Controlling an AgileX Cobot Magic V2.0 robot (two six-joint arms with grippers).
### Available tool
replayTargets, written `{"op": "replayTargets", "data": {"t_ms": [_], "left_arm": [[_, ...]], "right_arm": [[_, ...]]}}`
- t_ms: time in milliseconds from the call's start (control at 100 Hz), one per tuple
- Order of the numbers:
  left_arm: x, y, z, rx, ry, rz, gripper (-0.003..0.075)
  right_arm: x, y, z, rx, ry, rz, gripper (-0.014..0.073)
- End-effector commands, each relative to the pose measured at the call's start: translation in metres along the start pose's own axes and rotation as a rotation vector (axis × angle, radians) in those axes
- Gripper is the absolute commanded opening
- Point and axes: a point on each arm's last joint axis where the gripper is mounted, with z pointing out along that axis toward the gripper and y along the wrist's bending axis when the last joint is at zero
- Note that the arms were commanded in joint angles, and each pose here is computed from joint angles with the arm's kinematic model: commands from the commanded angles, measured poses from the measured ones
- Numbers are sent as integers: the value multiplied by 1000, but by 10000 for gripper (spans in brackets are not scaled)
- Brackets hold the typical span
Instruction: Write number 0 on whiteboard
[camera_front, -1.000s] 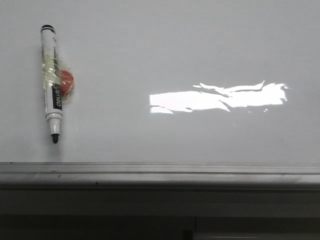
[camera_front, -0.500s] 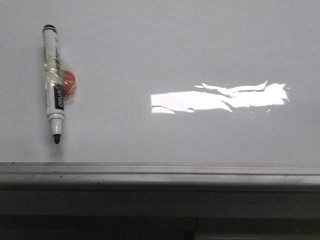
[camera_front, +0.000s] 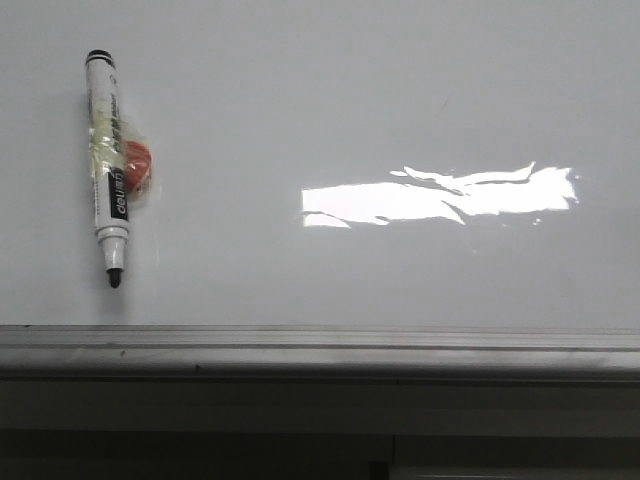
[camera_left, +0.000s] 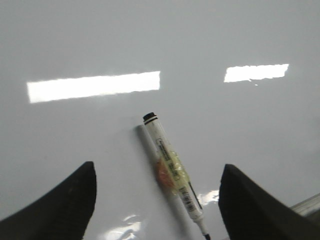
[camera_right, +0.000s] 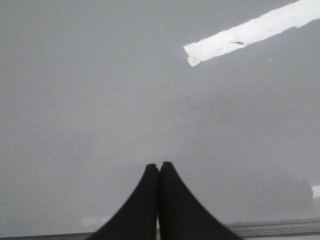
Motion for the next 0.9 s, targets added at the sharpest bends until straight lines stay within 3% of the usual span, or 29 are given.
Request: {"op": "replayTargets", "data": {"t_ms": [0,540,890], "left_arm": [[-6,0,5,3,-43,-73,472],[24,10,45,-78,207,-173,472],[27,-11,70,11,141,-113,472]], "right_arm": [[-13,3,-1,-13,-73,-17,-71],[-13,3,-1,-13,-74,-17,-71],[-13,3,-1,-13,-76,-17,-71]]}}
